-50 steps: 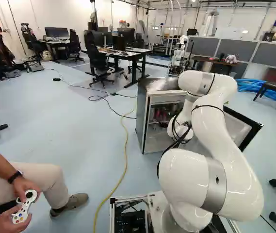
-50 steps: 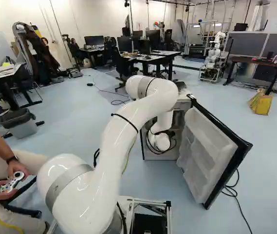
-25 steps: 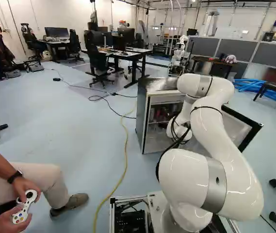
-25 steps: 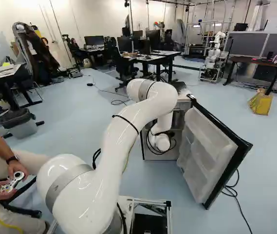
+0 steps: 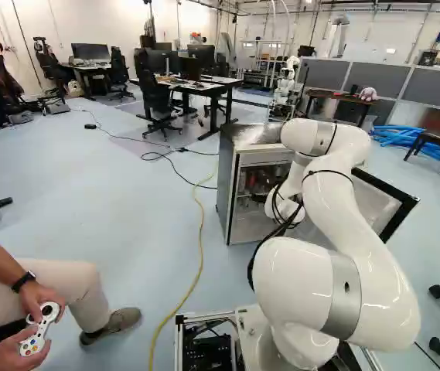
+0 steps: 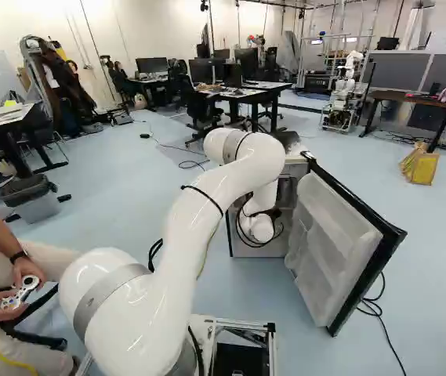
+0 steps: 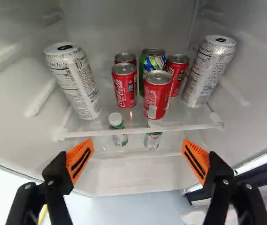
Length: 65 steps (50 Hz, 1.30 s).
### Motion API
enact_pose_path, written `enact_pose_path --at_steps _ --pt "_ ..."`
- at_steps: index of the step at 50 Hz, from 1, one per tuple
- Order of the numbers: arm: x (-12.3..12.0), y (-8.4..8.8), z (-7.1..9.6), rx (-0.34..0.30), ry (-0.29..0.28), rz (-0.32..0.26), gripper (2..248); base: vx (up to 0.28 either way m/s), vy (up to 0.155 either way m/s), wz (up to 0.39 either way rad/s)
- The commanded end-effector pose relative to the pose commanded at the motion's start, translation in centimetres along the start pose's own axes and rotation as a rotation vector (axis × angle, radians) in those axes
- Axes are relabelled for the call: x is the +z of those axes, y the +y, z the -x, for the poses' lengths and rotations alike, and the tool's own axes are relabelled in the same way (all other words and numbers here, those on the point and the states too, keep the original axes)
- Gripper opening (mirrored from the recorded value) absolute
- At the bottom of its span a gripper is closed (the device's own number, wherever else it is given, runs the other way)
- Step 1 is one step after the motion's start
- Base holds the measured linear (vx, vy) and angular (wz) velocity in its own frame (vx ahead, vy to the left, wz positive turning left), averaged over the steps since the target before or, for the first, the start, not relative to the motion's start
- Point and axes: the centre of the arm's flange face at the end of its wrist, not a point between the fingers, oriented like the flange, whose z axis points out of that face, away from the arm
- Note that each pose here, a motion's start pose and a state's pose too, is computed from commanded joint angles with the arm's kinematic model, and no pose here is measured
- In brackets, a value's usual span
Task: Grab a drink from the fridge
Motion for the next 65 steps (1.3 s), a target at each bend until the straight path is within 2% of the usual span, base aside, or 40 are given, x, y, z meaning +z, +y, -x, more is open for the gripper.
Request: enact_pose_path --at_steps 33,65 --pt "1.6 0.1 -0.7 -0.015 0.064 -0.004 247 0.000 0.000 0.000" --pt "3.3 0.1 -1.0 -0.031 0.092 -0.009 247 0.000 0.000 0.000"
